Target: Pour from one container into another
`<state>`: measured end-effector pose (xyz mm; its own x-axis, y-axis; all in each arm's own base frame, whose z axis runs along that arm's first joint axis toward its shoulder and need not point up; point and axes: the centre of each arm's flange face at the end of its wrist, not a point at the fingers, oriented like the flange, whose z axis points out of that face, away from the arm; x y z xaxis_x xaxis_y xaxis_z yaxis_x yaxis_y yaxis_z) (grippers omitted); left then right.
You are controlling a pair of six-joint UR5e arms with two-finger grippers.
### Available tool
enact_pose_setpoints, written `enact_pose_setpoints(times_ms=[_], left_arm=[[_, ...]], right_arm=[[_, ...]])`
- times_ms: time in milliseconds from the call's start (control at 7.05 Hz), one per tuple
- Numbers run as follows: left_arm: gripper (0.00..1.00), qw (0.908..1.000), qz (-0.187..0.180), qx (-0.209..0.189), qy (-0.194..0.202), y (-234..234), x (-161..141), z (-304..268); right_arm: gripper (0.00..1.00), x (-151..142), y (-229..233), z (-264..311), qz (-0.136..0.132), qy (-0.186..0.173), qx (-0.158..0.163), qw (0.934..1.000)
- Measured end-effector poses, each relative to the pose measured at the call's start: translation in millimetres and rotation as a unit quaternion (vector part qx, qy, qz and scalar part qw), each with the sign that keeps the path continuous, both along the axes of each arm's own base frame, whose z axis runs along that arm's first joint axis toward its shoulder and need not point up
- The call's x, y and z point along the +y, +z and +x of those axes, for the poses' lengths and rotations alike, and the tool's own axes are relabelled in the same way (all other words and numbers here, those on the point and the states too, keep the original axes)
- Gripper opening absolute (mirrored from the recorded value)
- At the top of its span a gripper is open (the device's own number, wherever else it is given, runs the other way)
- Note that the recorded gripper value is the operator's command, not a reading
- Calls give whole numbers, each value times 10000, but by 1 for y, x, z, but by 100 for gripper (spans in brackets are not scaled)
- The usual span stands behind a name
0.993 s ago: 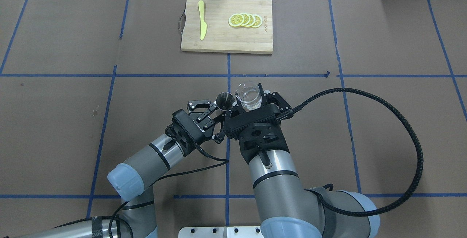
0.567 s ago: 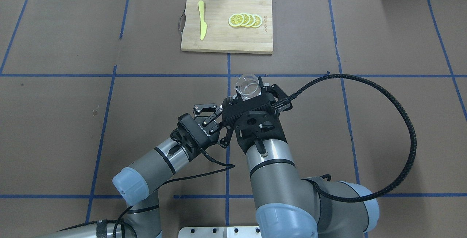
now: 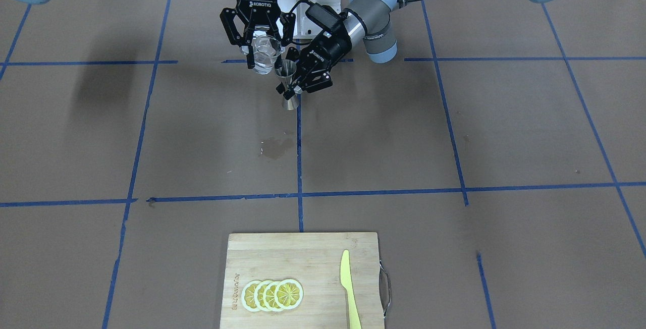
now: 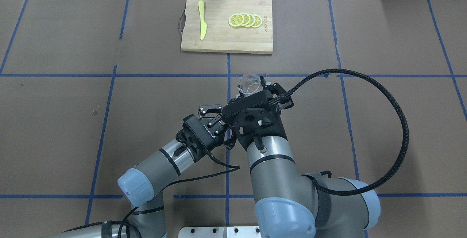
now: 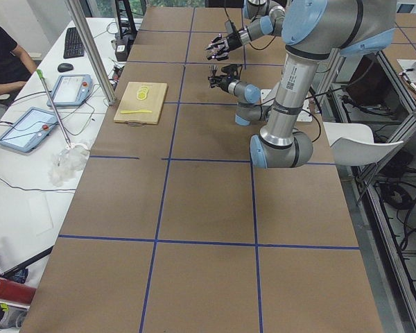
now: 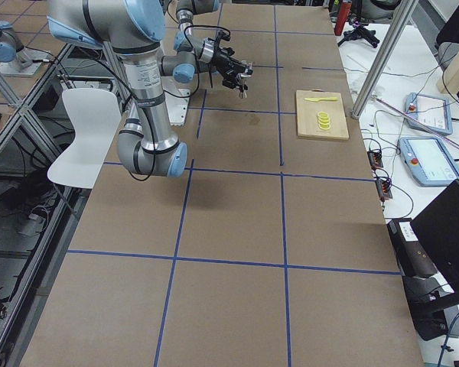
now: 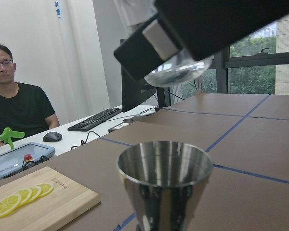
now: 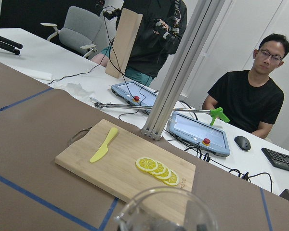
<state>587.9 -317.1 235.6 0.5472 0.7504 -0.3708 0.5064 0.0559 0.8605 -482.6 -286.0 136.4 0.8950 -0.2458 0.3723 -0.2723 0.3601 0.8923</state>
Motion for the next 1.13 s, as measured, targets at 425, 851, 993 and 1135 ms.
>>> enact_pose_setpoints(times_ms=[425, 851, 993, 1135], left_arm=[[0, 10000, -6, -25, -12, 1, -2, 2], [0, 10000, -9, -43, -71, 2, -9, 0], [0, 9999, -9, -49, -87, 2, -12, -1], [0, 9999, -9, -54, -105, 2, -15, -1]], right_arm=[[0, 1, 2, 0, -6, -18, 149, 9999], [0, 5, 2, 1, -7, -50, 173, 9998], [0, 7, 3, 0, -7, -65, 184, 9998], [0, 8, 4, -1, -6, -79, 201, 9998]])
